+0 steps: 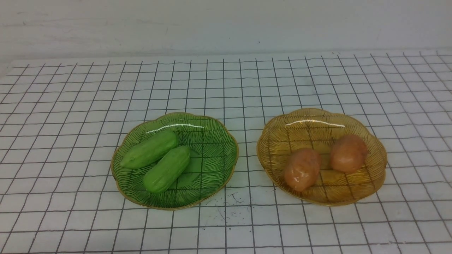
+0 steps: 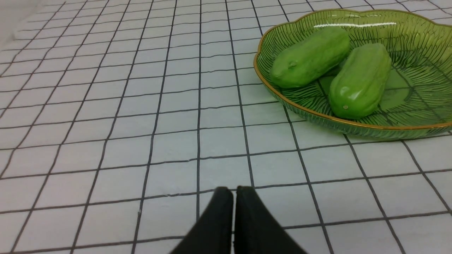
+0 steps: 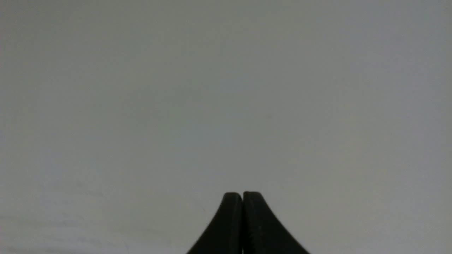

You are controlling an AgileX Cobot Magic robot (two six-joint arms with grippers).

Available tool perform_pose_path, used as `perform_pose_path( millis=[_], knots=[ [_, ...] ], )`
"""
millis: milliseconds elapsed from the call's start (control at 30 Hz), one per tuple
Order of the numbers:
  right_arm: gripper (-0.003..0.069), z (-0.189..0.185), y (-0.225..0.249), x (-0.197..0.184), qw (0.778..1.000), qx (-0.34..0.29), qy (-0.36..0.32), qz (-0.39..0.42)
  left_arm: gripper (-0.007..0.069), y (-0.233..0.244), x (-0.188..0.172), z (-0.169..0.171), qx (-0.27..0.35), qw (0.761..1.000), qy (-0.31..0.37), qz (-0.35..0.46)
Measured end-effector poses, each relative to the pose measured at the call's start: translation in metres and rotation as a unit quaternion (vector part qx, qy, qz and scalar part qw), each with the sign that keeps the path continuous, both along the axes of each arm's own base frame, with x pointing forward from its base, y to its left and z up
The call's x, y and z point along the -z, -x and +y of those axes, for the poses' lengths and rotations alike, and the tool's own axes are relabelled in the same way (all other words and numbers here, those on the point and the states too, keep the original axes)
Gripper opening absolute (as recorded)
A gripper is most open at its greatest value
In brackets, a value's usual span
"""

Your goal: Put different types of vegetables on the plate.

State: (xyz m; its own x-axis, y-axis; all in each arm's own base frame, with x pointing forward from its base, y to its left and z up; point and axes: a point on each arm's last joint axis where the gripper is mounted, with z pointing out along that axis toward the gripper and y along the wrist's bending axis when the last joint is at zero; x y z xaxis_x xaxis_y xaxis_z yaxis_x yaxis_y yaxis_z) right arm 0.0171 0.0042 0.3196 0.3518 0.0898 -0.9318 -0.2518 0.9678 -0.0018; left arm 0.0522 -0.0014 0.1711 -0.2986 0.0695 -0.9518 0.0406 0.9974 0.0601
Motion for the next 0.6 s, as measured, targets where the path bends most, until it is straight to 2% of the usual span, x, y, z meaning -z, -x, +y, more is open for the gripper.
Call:
perform_pose_path(
  millis=[133,267,367,600],
  knots=[
    [-0.0014,0.0,-0.016,0.036,0.994,0.063,0.031,0.082,-0.0008,0.0,0.0,0.0,0.0,1.0,0.0,0.0],
    [-0.0014,-0.005,-0.034,0.101,0.971,0.132,0.063,0.189,-0.0008,0.0,0.0,0.0,0.0,1.0,0.0,0.0],
    [-0.0014,-0.008,-0.038,0.137,0.951,0.146,0.072,0.262,-0.0008,0.0,0.0,0.0,0.0,1.0,0.0,0.0],
    [-0.0014,-0.009,-0.037,0.139,0.945,0.154,0.072,0.279,-0.0008,0.0,0.0,0.0,0.0,1.0,0.0,0.0]
  ],
)
